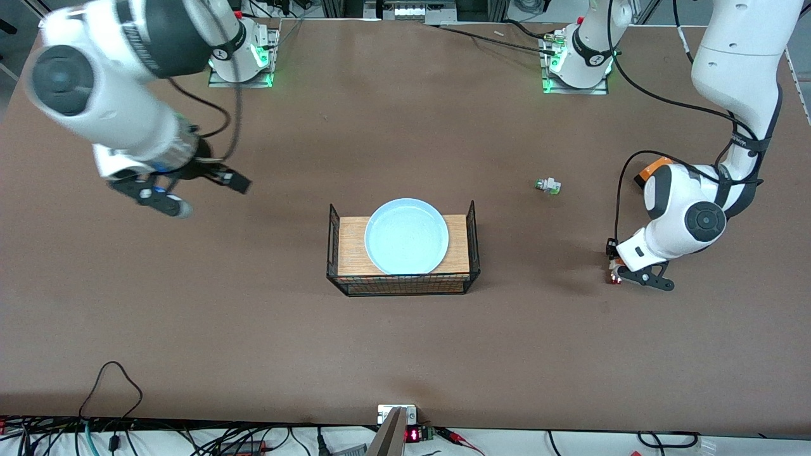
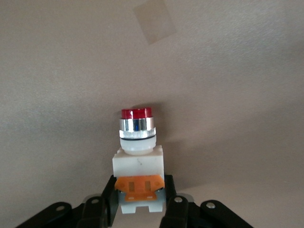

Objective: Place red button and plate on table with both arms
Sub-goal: 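Set the button on the table while the right gripper reaches the plate, then grip the blue plate rim with the right gripper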

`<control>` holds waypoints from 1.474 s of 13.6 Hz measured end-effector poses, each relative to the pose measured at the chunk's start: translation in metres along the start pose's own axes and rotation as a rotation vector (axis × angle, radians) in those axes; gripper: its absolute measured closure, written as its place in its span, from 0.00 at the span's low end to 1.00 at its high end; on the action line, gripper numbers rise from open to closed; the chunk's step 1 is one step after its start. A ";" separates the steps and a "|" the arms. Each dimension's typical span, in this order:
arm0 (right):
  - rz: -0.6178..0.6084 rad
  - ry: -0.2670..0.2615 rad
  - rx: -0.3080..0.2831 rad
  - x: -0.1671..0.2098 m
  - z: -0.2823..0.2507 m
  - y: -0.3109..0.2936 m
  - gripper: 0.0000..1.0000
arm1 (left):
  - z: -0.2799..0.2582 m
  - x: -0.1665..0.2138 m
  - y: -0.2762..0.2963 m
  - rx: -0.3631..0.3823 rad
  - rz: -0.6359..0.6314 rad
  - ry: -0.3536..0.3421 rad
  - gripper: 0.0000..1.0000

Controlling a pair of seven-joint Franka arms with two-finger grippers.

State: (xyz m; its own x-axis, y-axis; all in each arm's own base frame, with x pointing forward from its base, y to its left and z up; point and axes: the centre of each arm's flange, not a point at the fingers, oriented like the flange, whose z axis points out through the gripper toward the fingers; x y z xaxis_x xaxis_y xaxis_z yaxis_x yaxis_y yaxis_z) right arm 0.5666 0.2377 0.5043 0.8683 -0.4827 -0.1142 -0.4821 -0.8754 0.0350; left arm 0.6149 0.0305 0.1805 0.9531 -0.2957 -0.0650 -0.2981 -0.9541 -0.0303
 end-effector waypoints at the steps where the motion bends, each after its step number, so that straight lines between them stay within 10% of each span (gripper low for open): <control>1: 0.048 -0.002 0.022 -0.014 0.006 -0.019 0.00 | -0.002 0.001 0.000 0.001 0.000 0.003 0.52; 6: 0.314 0.020 0.125 -0.063 0.053 -0.106 0.00 | -0.046 0.011 0.007 -0.003 0.006 -0.017 0.02; 11: 0.495 0.034 0.128 -0.074 0.118 -0.147 0.00 | -0.210 0.002 0.045 -0.015 -0.138 -0.151 0.00; 20: 0.488 0.053 0.153 -0.082 0.156 -0.170 0.00 | -0.379 -0.059 0.069 -0.058 -0.235 0.047 0.00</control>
State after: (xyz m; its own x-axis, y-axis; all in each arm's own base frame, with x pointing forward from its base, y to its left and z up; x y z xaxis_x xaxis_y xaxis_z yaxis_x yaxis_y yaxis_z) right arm 0.5592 0.4302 0.3526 0.5411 -0.8380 -0.0702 -0.8406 -0.5365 -0.0745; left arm 0.5587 -0.0361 0.5602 0.9977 -0.0662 -0.0163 -0.0659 -0.9976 0.0188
